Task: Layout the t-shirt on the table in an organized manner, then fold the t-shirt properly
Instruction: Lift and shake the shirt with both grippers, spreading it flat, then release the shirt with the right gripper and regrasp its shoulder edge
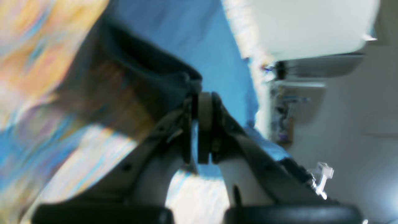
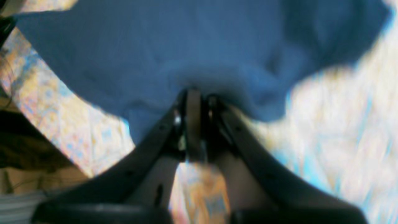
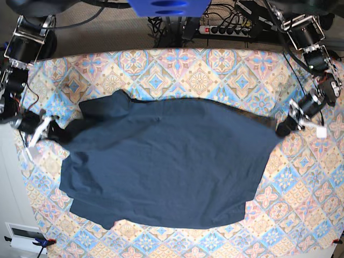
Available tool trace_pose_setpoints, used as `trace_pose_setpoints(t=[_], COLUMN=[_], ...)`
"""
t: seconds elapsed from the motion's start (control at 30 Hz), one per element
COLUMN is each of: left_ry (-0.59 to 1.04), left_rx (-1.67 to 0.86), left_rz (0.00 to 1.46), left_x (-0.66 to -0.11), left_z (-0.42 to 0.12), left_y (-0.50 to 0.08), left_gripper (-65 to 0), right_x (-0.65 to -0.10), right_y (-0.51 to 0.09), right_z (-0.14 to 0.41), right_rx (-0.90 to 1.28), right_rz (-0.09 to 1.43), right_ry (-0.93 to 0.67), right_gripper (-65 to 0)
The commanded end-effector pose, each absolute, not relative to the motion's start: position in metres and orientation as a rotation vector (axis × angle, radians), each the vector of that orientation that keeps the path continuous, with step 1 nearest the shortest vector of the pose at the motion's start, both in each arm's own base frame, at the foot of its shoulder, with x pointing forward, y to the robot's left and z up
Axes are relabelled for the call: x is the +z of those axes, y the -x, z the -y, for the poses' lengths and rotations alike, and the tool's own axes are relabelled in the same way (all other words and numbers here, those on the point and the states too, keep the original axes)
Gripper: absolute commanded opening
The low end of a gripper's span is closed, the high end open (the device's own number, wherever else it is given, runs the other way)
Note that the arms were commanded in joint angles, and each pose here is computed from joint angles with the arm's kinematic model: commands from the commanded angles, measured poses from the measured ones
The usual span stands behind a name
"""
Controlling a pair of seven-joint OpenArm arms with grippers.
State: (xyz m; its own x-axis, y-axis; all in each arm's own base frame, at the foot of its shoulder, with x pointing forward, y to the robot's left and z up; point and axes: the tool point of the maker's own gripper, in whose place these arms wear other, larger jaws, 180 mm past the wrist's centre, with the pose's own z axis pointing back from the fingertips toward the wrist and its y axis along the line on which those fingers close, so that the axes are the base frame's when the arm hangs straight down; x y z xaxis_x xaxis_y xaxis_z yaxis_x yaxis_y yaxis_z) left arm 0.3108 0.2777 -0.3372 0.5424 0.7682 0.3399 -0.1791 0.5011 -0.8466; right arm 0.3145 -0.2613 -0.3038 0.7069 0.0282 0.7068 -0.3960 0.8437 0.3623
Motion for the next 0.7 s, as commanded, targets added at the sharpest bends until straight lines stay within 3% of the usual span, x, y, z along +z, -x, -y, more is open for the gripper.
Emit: trace_pose_setpoints(t=[0.0,0.23,0.3,0.5,0.67], left_ry=[0.861,0.728,0.737,0.761,0.758], left_rx=[0.631,0.678,0.682,0.672,0.669], left_rz=[0.847,0.798,0.796,0.808,0.807], left_x=[-0.323,-0.359,-0.361,-0.356,-0.357], left_z=[-0.284,-0.296,-0.292,-0.286,-0.286], left_y=[-0.314,-0.285,-0.286,-0.294,-0.294], left_gripper=[-65.0,-65.0,-65.0,-65.0,-65.0], right_x=[-0.284,-0.32,-0.326,-0.331,-0.326], right_y=[-0.321,-0.293,-0.292,-0.292,-0.268], right_z=[0.267,0.282,0.292,0.302,0.274], right_rx=[0.257,0.242,0.243,0.253,0.388], right_rz=[0.824,0.696,0.669,0.662,0.644], right_ry=[-0.524,-0.448,-0.383,-0.306,-0.28], right_gripper=[-64.0,-63.4,-59.8,-37.2,-36.2])
